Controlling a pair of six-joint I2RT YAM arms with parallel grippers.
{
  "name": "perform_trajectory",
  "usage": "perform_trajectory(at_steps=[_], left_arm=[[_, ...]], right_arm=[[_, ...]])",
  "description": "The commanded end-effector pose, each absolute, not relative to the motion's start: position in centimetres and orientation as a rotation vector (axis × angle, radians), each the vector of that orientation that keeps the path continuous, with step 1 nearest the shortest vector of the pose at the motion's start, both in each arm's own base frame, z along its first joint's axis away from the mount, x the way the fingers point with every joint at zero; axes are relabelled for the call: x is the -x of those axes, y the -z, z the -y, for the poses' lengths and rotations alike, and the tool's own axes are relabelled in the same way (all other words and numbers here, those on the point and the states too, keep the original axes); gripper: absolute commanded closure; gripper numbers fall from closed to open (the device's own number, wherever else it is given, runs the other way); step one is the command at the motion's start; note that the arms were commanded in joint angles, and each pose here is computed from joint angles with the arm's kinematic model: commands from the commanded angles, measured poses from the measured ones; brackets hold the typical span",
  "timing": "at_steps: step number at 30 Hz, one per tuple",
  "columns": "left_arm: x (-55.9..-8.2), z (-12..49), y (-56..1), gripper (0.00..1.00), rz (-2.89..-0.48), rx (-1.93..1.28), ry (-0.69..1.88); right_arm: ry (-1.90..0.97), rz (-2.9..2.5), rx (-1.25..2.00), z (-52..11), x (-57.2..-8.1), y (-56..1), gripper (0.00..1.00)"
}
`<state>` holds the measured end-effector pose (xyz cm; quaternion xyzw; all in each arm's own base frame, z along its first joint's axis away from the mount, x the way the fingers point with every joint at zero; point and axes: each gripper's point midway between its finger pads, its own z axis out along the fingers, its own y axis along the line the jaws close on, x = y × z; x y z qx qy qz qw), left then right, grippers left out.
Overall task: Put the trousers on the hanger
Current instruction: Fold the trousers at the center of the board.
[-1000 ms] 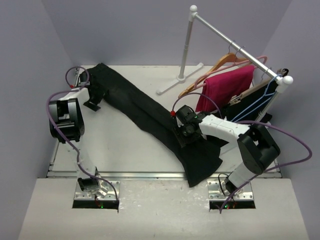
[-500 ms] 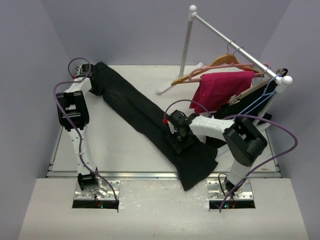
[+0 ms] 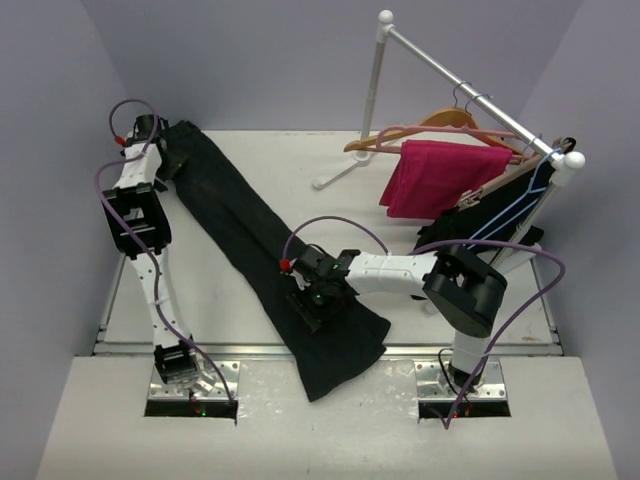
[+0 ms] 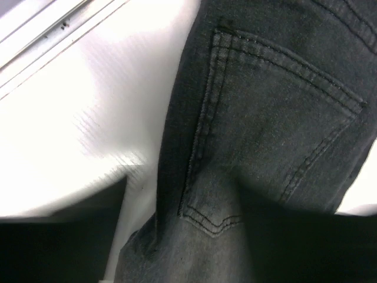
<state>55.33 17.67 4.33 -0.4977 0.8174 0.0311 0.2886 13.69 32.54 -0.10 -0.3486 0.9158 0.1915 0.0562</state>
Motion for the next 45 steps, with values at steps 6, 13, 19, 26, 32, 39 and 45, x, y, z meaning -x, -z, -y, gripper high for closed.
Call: perform_trajectory(at_steps=[6,13,19,26,32,39,45], left_arm=[[-53.0,-14.0,-21.5,0.00,-1.975,1.157,0.227],[-43.7,-9.0,-28.2,0.00,-1.884,0.986,0.367],[-34.9,-3.2,-30.8,0.00,-1.795,0.720,0.513],[-30.7,0.2,-28.3,0.00,-1.817,0.585,0.529],[-30.4,0.8,-26.5,0.00,-1.875,0.562,0.520],[-30.5,0.9,-25.9,0.00,-1.887,0.550,0.489],[-30.6,0.5,-25.4,0.00,-1.890,0.569,0.462]], right_arm=[[-0.593,-2.600,0.937,-35.2,-19.2,-7.7,0.39],[-0.660,-2.510,1.101,-36.3,-24.2,-7.4,0.47],[-0.673,-2.519,1.153,-37.1,-28.8,-5.1,0.48],[-0.756,-2.548,1.183,-37.6,-29.8,-3.0,0.51],[-0.761,-2.554,1.186,-37.6,-29.9,-2.8,0.72],[-0.743,-2.497,1.149,-37.3,-30.1,-6.1,1.00],[-0.630,-2.498,1.032,-35.5,-31.1,-8.5,1.00]])
